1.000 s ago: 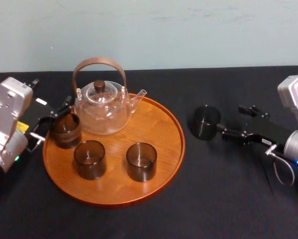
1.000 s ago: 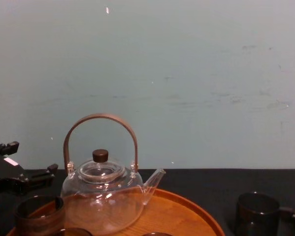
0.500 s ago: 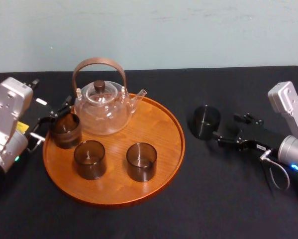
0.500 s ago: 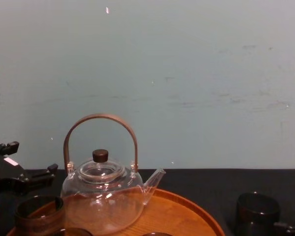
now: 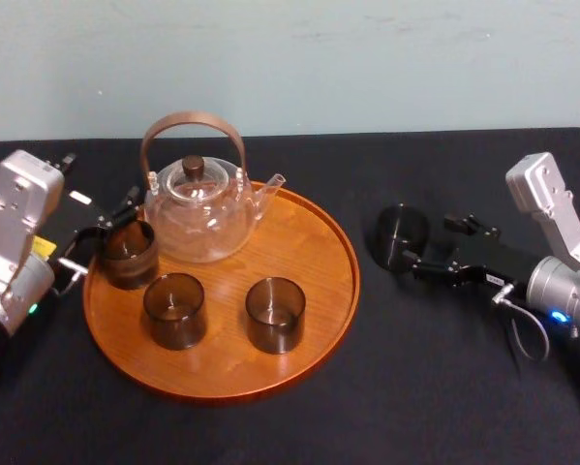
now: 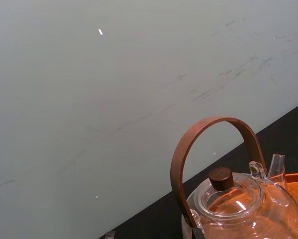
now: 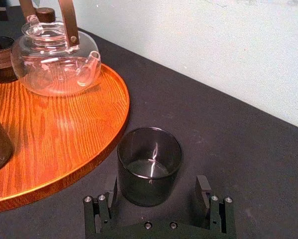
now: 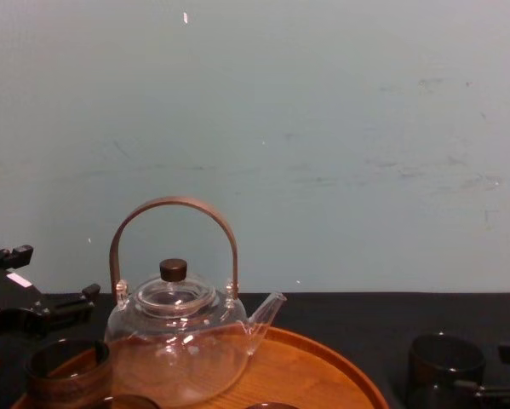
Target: Pick up the glass from the table and place it on the tray.
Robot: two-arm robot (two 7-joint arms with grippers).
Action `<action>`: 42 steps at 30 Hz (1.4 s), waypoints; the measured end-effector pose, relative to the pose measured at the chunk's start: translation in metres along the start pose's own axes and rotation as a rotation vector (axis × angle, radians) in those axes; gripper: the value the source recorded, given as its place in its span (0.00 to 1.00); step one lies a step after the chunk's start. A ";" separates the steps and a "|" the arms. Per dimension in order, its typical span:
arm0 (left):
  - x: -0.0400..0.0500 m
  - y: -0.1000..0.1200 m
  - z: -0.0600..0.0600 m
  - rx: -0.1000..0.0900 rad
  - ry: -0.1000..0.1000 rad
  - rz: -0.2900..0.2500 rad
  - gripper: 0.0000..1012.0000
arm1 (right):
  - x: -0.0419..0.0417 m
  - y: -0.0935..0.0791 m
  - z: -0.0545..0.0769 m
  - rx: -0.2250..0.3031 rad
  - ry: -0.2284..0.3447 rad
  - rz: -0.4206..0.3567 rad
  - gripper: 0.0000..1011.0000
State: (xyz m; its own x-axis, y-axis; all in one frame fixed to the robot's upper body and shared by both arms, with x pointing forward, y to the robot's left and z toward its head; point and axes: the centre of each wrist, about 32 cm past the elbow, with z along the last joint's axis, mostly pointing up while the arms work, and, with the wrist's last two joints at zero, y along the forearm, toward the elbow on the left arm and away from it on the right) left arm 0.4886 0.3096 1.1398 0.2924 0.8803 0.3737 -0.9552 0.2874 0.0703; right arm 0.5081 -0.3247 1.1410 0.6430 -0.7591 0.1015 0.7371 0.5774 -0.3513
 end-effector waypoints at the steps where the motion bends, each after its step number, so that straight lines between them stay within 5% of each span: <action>1: 0.0000 0.000 0.000 0.000 0.000 0.000 0.99 | 0.0000 0.001 0.000 0.000 -0.001 0.001 0.99; 28: 0.0000 0.000 0.000 0.000 0.000 0.000 0.99 | -0.0012 0.038 0.011 -0.015 -0.033 0.031 0.99; 42: 0.0000 0.000 0.000 0.000 0.000 0.000 0.99 | -0.0011 0.043 0.012 -0.020 -0.036 0.027 0.99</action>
State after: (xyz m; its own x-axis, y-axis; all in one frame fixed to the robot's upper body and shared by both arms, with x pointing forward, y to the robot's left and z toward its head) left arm 0.4886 0.3097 1.1398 0.2923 0.8803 0.3737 -0.9553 0.2873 0.0703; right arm 0.5420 -0.2950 1.1373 0.6701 -0.7317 0.1252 0.7152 0.5911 -0.3730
